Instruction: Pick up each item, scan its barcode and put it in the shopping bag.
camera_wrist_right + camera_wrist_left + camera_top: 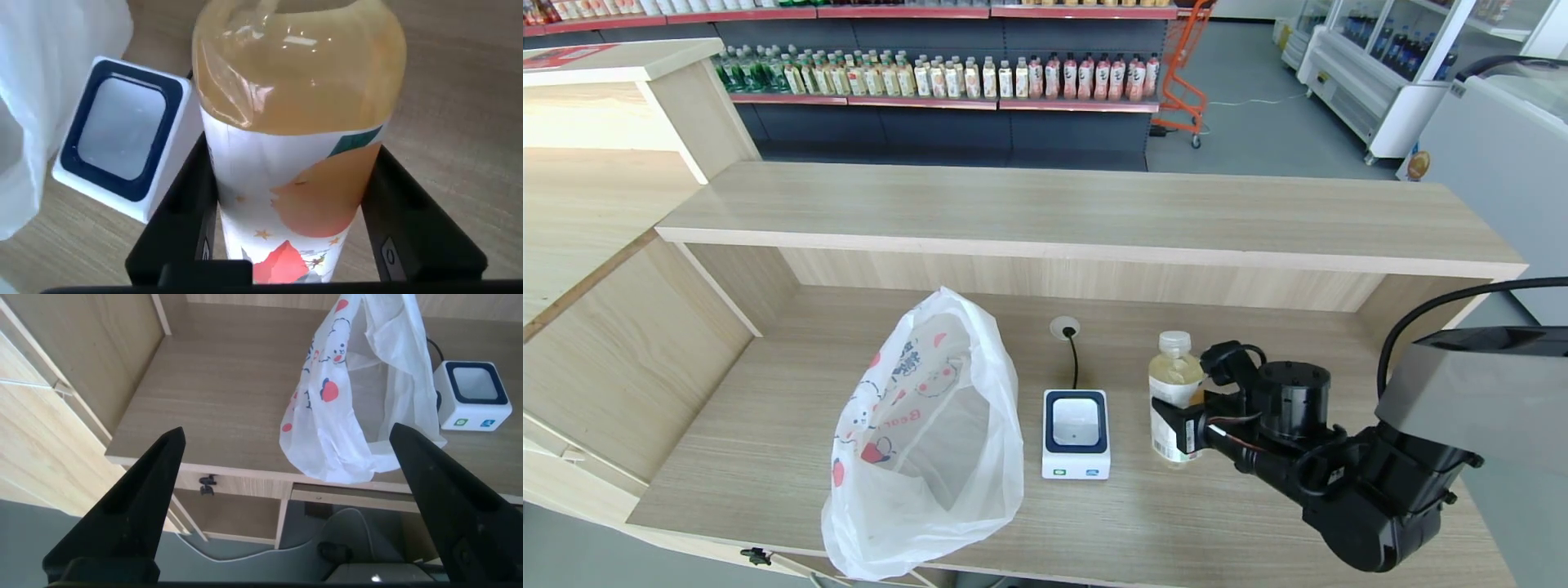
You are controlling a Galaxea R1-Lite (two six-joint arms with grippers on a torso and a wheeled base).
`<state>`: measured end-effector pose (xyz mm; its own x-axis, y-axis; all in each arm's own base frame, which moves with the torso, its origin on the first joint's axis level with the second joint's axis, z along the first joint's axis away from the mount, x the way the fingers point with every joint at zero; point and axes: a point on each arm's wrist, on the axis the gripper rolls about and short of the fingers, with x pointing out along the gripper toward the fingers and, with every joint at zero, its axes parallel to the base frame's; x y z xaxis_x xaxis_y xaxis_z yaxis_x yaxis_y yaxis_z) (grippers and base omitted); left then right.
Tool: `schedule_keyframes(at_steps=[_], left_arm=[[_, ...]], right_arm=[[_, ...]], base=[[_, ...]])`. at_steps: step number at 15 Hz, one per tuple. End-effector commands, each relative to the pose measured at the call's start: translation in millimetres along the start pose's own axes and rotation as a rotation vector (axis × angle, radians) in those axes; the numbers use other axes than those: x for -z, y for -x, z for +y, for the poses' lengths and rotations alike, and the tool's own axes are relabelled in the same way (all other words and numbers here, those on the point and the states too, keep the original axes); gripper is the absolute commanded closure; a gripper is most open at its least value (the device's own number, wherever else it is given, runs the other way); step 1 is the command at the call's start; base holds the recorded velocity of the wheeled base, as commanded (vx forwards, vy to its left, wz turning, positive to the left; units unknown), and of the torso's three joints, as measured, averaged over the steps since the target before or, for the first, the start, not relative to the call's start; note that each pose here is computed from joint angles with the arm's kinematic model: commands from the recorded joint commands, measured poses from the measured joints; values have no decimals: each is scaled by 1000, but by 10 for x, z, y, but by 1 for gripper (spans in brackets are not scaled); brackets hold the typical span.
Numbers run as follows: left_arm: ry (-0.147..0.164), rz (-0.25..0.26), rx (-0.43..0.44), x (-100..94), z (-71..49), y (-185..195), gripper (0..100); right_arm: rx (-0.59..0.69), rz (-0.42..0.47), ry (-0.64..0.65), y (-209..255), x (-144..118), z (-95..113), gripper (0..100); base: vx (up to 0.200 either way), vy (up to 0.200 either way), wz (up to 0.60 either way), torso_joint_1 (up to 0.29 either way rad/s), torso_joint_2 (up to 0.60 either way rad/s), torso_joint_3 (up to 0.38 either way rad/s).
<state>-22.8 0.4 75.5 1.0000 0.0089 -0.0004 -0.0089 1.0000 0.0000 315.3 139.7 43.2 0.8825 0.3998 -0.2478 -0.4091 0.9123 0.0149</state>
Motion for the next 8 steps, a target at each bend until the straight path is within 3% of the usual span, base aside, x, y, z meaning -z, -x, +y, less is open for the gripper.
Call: schedule_keyframes(at_steps=[1,4,8], left_arm=[[0,0,0,0,0,0,0],[0,0,0,0,0,0,0],[0,0,0,0,0,0,0]], right_arm=[[-157,-144,-116,322,-510,-35,100],[-443,-124,-211,964,-894,-38,100],[-509,-67,-175,1303,-1019,71,100]], base=[[0,0,0,0,0,0],[0,0,0,0,0,0],[0,0,0,0,0,0]])
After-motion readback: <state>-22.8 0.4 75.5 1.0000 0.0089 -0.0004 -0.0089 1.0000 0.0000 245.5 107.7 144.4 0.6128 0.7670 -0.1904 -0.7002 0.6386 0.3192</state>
